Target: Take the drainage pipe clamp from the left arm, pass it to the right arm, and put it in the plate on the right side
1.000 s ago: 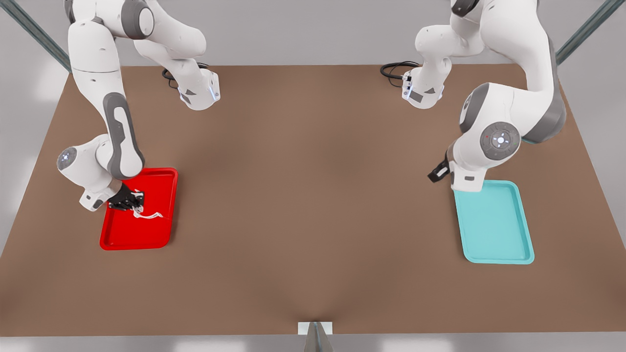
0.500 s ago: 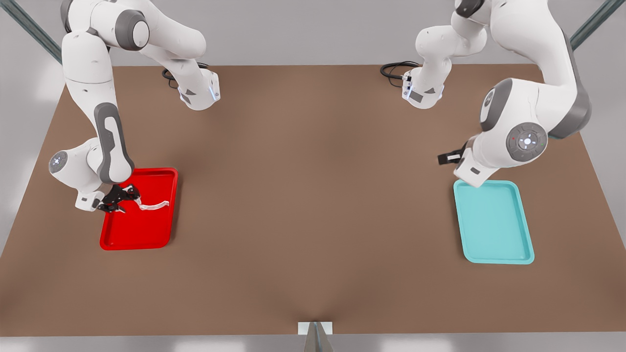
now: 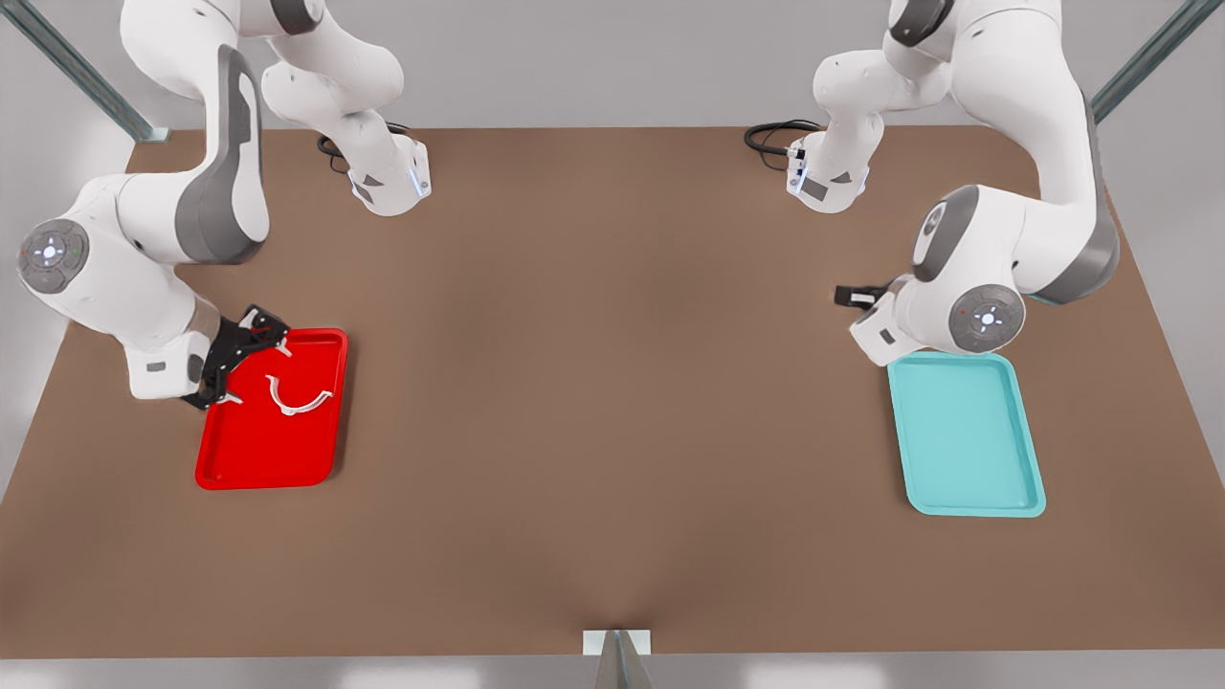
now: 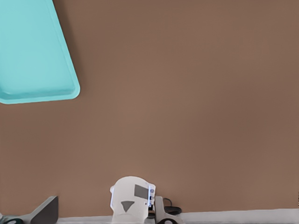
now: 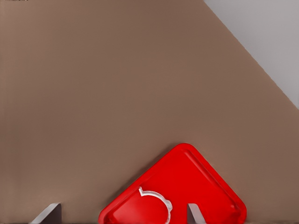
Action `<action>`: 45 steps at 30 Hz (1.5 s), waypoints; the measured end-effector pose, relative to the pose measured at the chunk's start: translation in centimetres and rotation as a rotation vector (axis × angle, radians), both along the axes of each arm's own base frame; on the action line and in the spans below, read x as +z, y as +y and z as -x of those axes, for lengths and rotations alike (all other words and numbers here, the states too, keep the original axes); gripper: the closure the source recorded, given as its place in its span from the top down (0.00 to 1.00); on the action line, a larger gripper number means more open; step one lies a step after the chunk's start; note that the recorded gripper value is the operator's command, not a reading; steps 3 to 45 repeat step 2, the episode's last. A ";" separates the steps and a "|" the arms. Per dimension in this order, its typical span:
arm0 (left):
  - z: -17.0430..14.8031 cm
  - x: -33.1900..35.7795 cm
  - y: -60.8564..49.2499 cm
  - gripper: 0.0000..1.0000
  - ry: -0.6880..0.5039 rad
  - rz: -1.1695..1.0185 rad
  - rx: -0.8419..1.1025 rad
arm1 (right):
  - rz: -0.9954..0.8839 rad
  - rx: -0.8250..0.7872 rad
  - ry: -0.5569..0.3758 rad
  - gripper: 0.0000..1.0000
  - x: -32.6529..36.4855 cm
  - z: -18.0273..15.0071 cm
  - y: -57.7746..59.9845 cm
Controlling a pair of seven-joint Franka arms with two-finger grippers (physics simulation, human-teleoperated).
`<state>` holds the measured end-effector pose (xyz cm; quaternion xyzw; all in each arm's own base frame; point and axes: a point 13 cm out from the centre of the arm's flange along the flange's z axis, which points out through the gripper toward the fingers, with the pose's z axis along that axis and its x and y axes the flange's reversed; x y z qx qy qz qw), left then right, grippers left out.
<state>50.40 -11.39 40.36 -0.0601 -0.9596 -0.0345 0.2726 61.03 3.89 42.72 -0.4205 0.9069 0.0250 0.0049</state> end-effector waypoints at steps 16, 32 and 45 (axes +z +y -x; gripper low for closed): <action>-0.1 -4.0 3.9 1.00 0.136 0.029 0.063 | 0.011 -0.072 0.009 1.00 2.4 0.9 0.6; -0.1 -4.0 3.9 1.00 0.136 0.029 0.063 | 0.011 -0.072 0.009 1.00 2.4 0.9 0.6; -0.1 -4.0 3.9 1.00 0.136 0.029 0.063 | 0.011 -0.072 0.009 1.00 2.4 0.9 0.6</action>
